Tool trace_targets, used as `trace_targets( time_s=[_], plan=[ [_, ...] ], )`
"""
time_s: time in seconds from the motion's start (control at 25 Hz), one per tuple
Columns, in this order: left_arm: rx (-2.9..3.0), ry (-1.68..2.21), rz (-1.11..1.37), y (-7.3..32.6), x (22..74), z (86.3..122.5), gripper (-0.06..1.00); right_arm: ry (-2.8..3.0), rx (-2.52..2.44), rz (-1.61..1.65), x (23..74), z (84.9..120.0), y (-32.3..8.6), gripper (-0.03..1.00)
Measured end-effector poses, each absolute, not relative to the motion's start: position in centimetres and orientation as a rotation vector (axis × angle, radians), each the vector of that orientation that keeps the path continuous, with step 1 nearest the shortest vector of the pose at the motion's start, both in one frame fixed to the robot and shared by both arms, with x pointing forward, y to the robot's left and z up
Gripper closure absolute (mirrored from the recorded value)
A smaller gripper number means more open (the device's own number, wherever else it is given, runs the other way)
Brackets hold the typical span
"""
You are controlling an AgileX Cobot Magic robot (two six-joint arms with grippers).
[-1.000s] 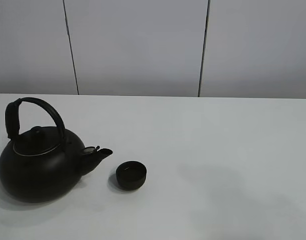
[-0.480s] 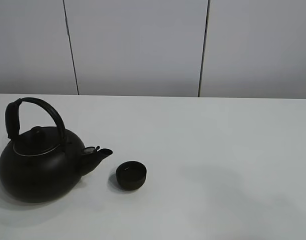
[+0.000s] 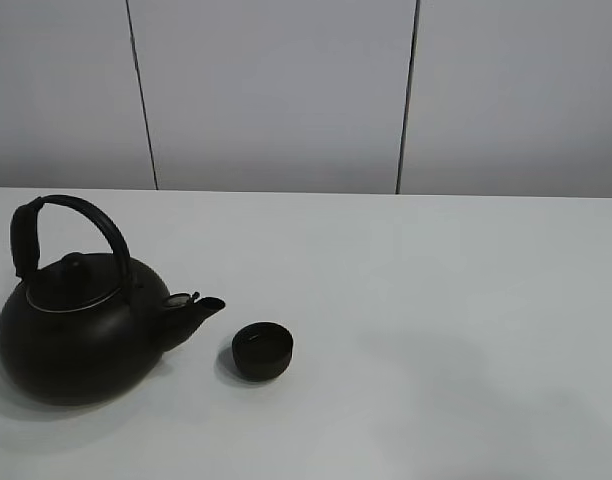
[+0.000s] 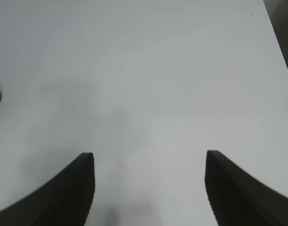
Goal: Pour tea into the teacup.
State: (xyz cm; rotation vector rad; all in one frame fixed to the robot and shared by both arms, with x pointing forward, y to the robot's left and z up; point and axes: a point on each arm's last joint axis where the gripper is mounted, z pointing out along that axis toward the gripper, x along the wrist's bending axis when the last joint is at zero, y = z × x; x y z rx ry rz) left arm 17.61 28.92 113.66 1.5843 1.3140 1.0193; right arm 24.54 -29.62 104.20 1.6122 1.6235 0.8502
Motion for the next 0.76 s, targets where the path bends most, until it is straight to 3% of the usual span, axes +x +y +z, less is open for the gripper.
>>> trace_targets(
  time_s=[0.24, 0.76],
  plan=[
    [1.664, 1.419, 0.909, 29.0, 20.1, 107.9, 0.76, 1.624, 1.612, 0.85, 24.5, 104.2, -29.6, 0.5],
    [1.699, 1.467, 0.857, 29.0, 22.9, 104.2, 0.76, 1.624, 1.613, 0.85, 24.5, 104.2, -29.6, 0.5]
  ],
)
